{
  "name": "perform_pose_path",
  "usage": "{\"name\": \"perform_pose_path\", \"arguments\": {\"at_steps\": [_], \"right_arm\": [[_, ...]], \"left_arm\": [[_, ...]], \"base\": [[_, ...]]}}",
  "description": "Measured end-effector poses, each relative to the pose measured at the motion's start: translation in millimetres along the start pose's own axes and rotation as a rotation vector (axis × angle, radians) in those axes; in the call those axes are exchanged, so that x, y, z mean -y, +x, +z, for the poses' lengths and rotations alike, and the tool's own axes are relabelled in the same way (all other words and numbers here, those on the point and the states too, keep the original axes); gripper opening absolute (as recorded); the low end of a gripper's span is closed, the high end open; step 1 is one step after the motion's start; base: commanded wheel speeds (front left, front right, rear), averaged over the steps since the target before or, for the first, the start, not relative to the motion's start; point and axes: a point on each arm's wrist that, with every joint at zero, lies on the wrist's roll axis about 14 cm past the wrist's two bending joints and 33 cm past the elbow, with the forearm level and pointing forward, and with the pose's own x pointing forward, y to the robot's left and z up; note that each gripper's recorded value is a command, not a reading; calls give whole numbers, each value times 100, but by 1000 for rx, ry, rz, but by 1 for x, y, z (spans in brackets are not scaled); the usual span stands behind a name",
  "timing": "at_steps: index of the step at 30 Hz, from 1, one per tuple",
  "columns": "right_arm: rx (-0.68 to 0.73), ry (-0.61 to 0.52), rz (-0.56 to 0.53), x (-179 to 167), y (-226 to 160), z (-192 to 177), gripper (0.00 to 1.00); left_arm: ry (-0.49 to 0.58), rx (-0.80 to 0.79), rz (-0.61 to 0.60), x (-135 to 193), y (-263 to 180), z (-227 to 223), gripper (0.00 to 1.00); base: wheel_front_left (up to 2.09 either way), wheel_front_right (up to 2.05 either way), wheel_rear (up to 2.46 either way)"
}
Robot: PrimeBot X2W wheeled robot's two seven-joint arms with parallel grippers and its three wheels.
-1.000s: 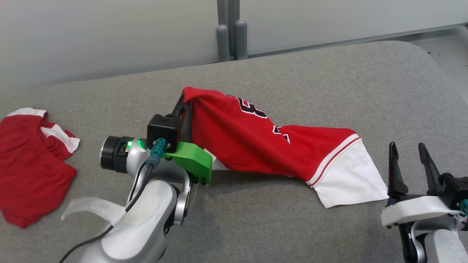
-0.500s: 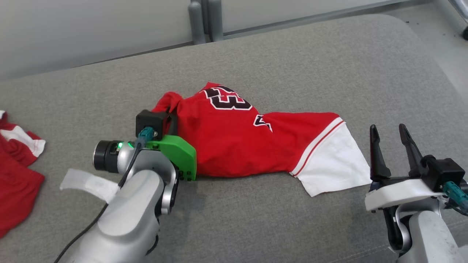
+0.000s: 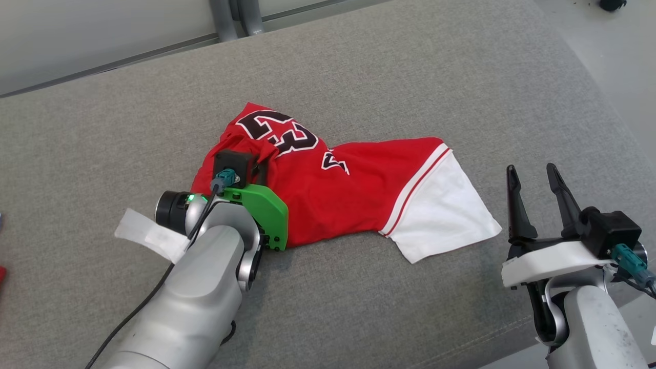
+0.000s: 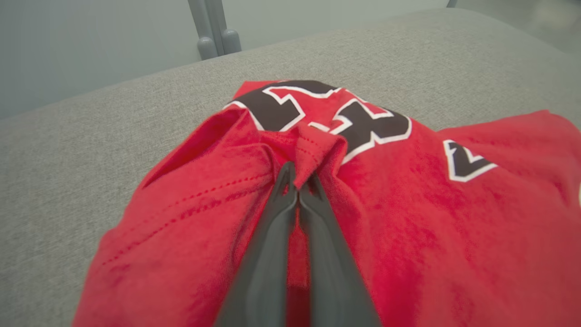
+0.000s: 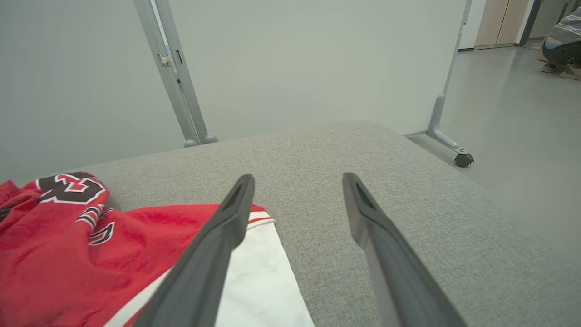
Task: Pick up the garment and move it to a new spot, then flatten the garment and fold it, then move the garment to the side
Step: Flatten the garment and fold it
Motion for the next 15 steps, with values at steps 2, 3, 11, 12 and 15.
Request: {"name": "perform_pose_path", "arguments": {"at_steps": [2,3,11,12,15], "right_arm": [[-5,1,-1,0,1,-2,100],[-6,2,-1,0,2,-3,100],[-8,15,31,-12,4,-5,100],[-6,17,38,-15,4,-5,100],[-5,27,57,-22,3,-5,100]], "left_arm": [[3,15,-16,2,0,0,96],[4,30,-16,1,0,2,100],[-51,172,-54,12,-19,40,100],[-65,183,-47,10,-23,43,100],[-112,208,2,-2,-35,48,100]], "base": [[0,0,0],[0,0,0],[0,0,0],[0,0,0],[0,0,0]]}}
